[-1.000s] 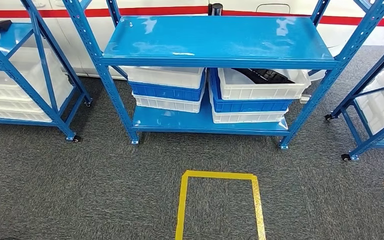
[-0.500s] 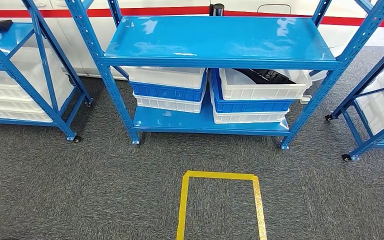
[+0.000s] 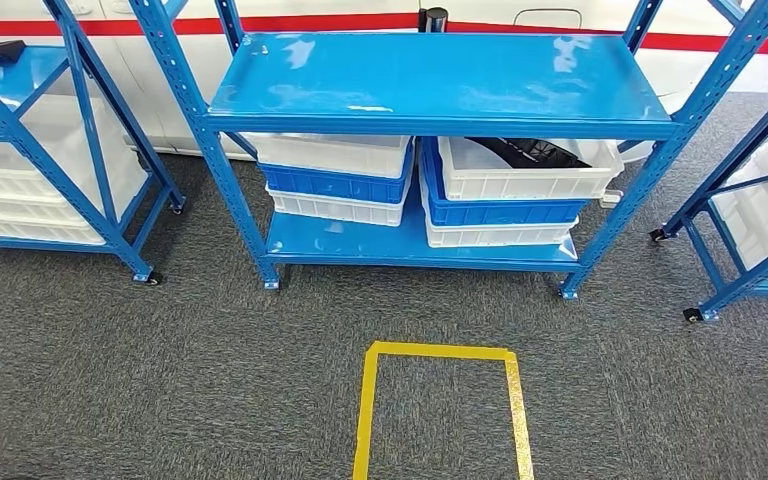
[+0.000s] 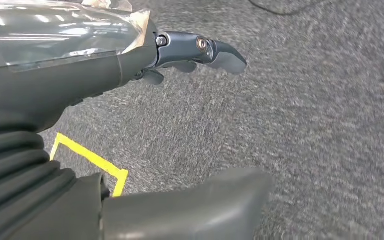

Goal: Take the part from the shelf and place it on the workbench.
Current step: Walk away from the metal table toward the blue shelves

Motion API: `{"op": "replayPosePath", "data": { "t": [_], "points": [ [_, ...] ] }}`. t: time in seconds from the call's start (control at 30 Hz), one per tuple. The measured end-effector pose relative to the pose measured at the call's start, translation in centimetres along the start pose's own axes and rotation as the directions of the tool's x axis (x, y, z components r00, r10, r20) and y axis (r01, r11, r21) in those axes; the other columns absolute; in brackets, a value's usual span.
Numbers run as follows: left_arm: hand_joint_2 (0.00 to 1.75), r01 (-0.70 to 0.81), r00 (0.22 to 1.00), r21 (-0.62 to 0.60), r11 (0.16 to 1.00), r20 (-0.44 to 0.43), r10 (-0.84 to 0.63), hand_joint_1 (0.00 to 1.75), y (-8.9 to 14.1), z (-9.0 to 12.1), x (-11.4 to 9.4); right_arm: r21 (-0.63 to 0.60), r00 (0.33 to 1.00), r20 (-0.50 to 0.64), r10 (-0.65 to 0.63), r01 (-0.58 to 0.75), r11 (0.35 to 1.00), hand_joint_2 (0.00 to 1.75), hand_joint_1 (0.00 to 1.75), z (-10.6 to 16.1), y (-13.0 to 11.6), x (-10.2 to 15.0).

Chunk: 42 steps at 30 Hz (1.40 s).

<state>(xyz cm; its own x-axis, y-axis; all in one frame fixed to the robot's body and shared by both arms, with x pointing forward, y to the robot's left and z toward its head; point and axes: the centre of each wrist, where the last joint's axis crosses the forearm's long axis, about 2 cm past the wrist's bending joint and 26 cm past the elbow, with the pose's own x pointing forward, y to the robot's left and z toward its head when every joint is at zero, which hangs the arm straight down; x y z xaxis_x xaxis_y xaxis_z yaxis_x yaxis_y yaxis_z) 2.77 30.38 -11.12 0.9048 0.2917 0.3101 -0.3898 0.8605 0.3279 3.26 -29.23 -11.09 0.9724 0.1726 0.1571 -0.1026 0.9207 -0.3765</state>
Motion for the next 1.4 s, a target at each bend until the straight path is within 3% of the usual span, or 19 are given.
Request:
{"op": "replayPosePath", "data": {
  "t": [0.57, 1.1, 1.4],
  "points": [
    [0.00, 0.118, 0.993, -0.175, 0.978, 0.021, -0.116, 0.00, 0.6, 0.0, -0.7, 0.154, 0.995, -0.004, -0.095, 0.095, 0.983, 0.00, 0.00, 0.1, 0.0, -1.5],
    [0.00, 0.218, 0.973, -0.379, 0.899, 0.017, -0.229, 0.00, 0.0, 0.8, -2.3, 0.320, 0.980, -0.013, -0.200, 0.194, 0.927, 0.00, 0.00, 0.5, 0.4, -2.9],
    [0.00, 0.248, 0.965, -0.411, 0.877, 0.023, -0.263, 0.00, -0.2, 1.0, -2.7, 0.343, 0.978, -0.008, -0.206, 0.196, 0.918, 0.00, 0.00, 0.6, 0.5, -2.9]
  ]
}}
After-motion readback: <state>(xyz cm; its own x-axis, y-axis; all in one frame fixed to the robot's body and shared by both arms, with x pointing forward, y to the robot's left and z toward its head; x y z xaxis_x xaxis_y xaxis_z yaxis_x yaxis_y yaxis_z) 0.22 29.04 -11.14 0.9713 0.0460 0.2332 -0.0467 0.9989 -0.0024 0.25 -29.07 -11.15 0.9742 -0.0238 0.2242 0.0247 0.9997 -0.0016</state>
